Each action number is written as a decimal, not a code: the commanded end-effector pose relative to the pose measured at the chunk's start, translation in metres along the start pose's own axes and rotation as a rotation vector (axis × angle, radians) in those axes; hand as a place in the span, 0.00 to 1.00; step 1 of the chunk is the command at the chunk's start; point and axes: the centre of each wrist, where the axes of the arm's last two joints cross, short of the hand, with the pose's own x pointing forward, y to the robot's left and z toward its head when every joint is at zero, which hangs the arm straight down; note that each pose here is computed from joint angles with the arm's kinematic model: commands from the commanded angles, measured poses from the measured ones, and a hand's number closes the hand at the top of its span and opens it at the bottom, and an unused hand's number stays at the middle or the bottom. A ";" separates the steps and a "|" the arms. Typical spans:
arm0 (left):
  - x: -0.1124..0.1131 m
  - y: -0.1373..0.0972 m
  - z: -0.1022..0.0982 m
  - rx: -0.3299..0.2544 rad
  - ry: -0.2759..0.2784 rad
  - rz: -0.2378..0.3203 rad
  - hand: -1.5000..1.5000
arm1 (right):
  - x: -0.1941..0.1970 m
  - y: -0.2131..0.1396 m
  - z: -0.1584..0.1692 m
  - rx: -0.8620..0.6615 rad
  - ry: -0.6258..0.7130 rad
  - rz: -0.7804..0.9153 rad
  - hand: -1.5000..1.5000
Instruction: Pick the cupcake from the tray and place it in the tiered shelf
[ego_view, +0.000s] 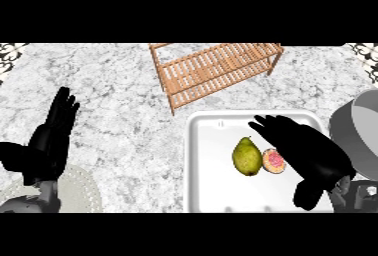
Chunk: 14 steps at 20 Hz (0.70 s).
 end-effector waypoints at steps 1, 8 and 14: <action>0.004 -0.002 -0.002 0.007 0.008 -0.007 0.50 | -0.017 0.003 -0.003 0.008 -0.005 -0.018 0.00; 0.008 0.012 -0.003 0.021 -0.016 -0.016 0.50 | -0.013 0.016 -0.030 0.020 0.012 0.007 0.00; 0.002 0.013 -0.028 0.013 0.002 -0.009 0.50 | -0.034 0.043 -0.032 0.019 -0.031 -0.001 0.00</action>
